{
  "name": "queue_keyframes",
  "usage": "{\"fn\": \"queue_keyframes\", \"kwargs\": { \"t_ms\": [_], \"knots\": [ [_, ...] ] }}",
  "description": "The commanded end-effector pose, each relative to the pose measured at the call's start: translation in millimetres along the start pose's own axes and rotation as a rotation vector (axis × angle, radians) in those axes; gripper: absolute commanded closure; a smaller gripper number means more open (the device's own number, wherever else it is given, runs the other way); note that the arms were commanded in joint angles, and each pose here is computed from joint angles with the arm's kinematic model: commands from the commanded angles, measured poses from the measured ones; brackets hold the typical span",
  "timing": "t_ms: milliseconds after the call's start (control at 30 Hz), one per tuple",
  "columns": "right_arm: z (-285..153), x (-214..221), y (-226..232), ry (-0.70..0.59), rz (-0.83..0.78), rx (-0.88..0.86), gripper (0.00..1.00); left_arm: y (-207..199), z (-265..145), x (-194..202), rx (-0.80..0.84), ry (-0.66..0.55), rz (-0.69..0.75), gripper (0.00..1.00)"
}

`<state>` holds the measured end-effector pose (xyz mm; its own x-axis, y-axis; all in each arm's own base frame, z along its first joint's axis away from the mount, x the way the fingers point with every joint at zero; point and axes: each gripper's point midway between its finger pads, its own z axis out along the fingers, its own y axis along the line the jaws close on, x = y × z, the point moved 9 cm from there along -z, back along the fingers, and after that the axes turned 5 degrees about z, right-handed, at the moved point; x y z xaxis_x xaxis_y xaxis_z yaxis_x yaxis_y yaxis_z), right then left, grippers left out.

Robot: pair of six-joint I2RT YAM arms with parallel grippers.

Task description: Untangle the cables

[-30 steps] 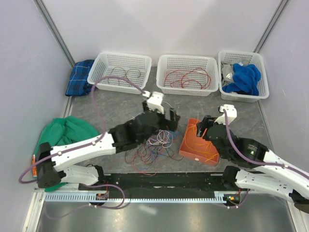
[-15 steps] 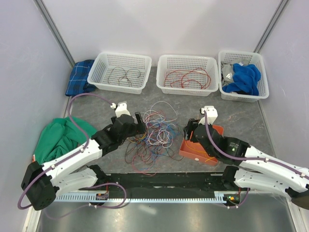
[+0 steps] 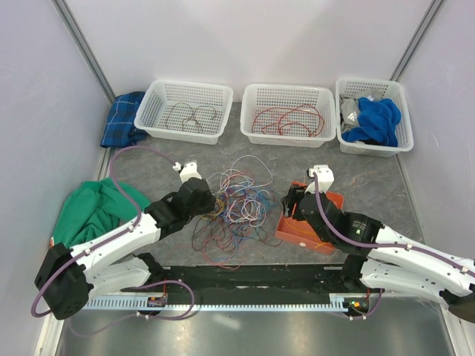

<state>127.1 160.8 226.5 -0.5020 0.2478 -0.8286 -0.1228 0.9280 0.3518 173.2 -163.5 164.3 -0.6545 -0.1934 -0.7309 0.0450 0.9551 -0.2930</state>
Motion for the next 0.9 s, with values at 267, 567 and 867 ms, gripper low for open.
{"fn": "queue_keyframes", "kwargs": {
  "t_ms": [267, 567, 867],
  "knots": [
    [0, -4, 4, -0.024, 0.027, -0.022, 0.35, -11, -38, -30, 0.179, -0.132, -0.038, 0.98],
    [-7, -16, 5, -0.064, 0.04, -0.037, 0.35, -49, -119, -124, 0.398, -0.38, -0.027, 0.98],
    [-29, -41, -1, -0.158, 0.071, -0.064, 0.35, -107, -190, -217, 0.655, -0.543, 0.055, 0.98]
  ]
}}
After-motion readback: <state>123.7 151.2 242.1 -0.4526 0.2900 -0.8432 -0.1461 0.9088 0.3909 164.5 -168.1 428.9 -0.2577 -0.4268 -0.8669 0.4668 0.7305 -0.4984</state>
